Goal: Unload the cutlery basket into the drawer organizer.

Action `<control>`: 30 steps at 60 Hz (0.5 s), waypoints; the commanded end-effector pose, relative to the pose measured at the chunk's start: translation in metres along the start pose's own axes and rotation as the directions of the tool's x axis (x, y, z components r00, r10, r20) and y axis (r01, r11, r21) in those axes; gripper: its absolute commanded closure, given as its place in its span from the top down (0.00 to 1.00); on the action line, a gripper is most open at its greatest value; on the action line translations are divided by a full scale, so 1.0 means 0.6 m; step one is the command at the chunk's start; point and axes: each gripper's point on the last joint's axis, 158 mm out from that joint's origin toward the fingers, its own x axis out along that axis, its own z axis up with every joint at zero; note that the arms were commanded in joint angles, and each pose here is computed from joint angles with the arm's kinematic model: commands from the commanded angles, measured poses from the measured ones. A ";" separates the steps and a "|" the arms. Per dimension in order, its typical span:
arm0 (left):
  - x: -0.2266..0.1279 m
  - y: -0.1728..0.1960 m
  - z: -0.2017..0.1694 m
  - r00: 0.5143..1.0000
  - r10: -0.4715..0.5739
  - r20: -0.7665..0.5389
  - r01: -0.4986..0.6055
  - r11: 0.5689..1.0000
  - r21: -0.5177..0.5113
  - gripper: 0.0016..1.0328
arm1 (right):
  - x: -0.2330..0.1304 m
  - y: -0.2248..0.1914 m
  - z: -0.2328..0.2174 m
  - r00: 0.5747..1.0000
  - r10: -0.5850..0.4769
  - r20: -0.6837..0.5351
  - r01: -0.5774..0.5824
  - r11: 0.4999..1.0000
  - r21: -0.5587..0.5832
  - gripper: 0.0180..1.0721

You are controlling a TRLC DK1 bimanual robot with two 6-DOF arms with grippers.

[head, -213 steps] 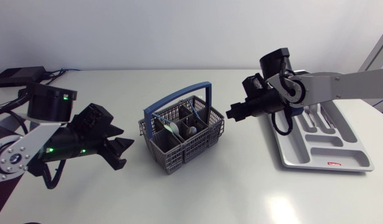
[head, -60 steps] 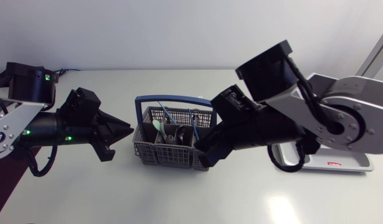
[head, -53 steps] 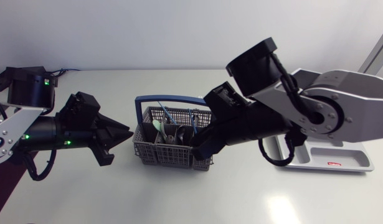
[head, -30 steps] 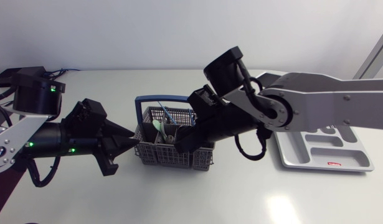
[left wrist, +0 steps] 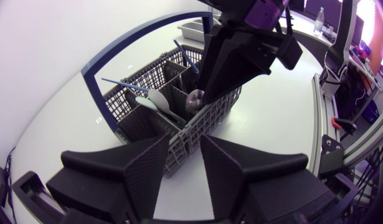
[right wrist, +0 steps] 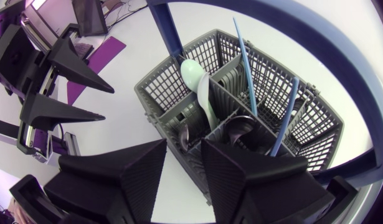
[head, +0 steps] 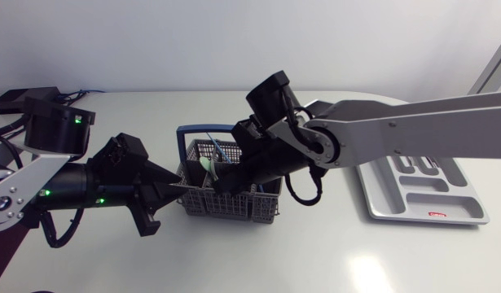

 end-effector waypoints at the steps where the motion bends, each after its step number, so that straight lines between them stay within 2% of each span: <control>1: 0.000 -0.005 -0.005 1.000 -0.004 -0.004 0.004 1.000 0.005 0.39 | 0.009 0.006 0.011 1.000 0.010 0.012 -0.011 1.000 0.027 0.33; 4: 0.000 -0.006 -0.006 1.000 -0.004 -0.004 0.004 1.000 0.008 0.39 | 0.012 0.004 0.013 1.000 0.010 0.020 -0.011 1.000 0.027 0.26; 15: 0.000 -0.007 -0.009 1.000 -0.004 -0.004 0.004 1.000 0.009 0.39 | 0.023 0.006 0.009 1.000 0.015 0.012 -0.015 0.999 0.029 0.26; 18: 0.000 -0.008 -0.009 1.000 -0.002 -0.002 0.002 1.000 0.010 0.39 | 0.027 0.010 0.008 1.000 0.026 0.014 -0.027 0.999 0.029 0.19; 30: 0.002 -0.011 -0.017 1.000 -0.005 -0.005 0.006 1.000 0.009 0.39 | 0.033 0.013 0.009 0.998 0.057 0.033 -0.058 0.998 0.037 0.12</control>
